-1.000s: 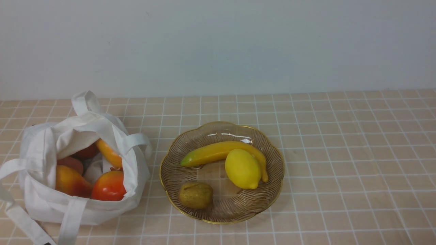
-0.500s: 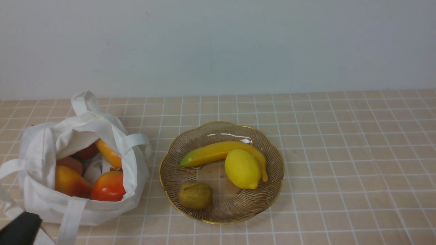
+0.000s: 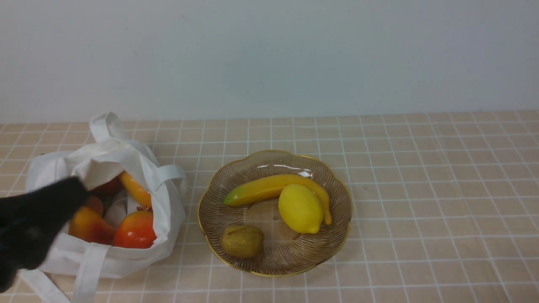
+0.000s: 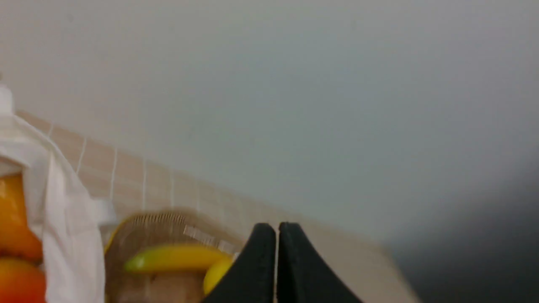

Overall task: Take the fruit out of the bag on the brown coffee tablecloth and place them on the plate.
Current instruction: 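Reach into the white bag and grasp the apple with the left gripper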

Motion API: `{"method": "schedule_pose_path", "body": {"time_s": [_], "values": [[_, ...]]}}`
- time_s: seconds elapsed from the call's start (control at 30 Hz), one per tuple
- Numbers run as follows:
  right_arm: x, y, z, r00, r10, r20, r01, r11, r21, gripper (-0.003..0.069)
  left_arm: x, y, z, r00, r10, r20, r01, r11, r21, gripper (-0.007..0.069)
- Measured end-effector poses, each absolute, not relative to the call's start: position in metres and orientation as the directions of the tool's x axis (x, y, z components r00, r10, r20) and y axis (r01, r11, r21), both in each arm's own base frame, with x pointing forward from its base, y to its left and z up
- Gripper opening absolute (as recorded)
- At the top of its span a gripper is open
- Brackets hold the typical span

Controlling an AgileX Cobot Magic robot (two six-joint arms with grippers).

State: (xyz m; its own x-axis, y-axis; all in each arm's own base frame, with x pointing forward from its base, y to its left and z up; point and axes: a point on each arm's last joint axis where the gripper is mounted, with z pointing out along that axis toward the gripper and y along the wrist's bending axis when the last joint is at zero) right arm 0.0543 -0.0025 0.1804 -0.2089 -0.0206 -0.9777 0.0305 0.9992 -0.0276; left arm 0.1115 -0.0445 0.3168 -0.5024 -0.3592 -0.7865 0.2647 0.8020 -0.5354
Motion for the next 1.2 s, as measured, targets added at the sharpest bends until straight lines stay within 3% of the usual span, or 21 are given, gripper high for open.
{"method": "schedule_pose_path", "body": {"time_s": [0.03,0.07,0.13,0.2,0.37,0.47,0.53,0.73,0.9,0.97,1.0,1.07,1.13,1.17,1.2], "values": [[0.054,-0.002,0.18,-0.209,-0.021,-0.978,0.031,0.999,-0.028,-0.0018,0.117,-0.046,0.317,-0.544,-0.311,-0.779,0.272,0.813,-0.515,-0.0008],[0.054,-0.002,0.18,-0.209,-0.021,-0.978,0.031,0.999,-0.028,-0.0018,0.146,-0.051,0.311,-0.733,-0.085,-0.675,0.305,0.846,-0.438,-0.0008],[0.054,-0.002,0.18,-0.209,-0.021,-0.978,0.031,0.999,-0.028,-0.0018,0.168,-0.048,0.311,-0.811,0.074,-0.58,0.335,0.872,-0.358,-0.0008],[0.054,-0.002,0.18,-0.209,-0.021,-0.978,0.031,0.999,-0.028,-0.0018,0.201,-0.041,0.307,-0.892,0.213,-0.398,0.341,0.896,-0.285,-0.0008],[0.054,-0.002,0.18,-0.209,-0.021,-0.978,0.031,0.999,-0.028,-0.0018,0.256,-0.045,0.297,-0.941,0.248,-0.229,0.292,0.939,-0.183,-0.0008],[0.054,-0.002,0.18,-0.209,-0.021,-0.978,0.031,0.999,-0.028,-0.0018,0.271,-0.057,0.29,-0.946,0.267,-0.184,0.292,0.949,-0.122,-0.0008],[0.054,-0.002,0.18,-0.209,-0.021,-0.978,0.031,0.999,-0.028,-0.0018,0.287,-0.07,0.279,-0.95,0.285,-0.13,0.29,0.957,-0.021,-0.0007],[0.054,-0.002,0.18,-0.209,-0.021,-0.978,0.031,0.999,-0.028,-0.0018,0.302,-0.074,0.261,-0.969,0.236,-0.078,0.225,0.966,0.124,0.0018],[0.054,-0.002,0.18,-0.209,-0.021,-0.978,0.031,0.999,-0.028,-0.0018,0.306,-0.075,0.254,-0.973,0.225,-0.059,0.216,0.968,0.127,0.0139],[0.054,-0.002,0.18,-0.209,-0.021,-0.978,0.031,0.999,-0.028,-0.0018,0.307,-0.077,0.252,-0.973,0.221,-0.065,0.213,0.97,0.116,0.0248],[0.054,-0.002,0.18,-0.209,-0.021,-0.978,0.031,0.999,-0.028,-0.0018,0.308,-0.077,0.251,-0.973,0.22,-0.065,0.212,0.971,0.114,0.0248],[0.054,-0.002,0.18,-0.209,-0.021,-0.978,0.031,0.999,-0.028,-0.0018,0.312,-0.08,0.246,-0.973,0.219,-0.075,0.211,0.972,0.102,0.039],[0.054,-0.002,0.18,-0.209,-0.021,-0.978,0.031,0.999,-0.028,-0.0018,0.314,-0.081,0.243,-0.972,0.22,-0.079,0.212,0.972,0.099,0.0447],[0.054,-0.002,0.18,-0.209,-0.021,-0.978,0.031,0.999,-0.028,-0.0018,0.318,-0.082,0.238,-0.972,0.22,-0.078,0.213,0.972,0.096,0.0555],[0.054,-0.002,0.18,-0.209,-0.021,-0.978,0.031,0.999,-0.028,-0.0018,0.319,-0.083,0.235,-0.973,0.22,-0.072,0.213,0.972,0.096,0.0594]]}}
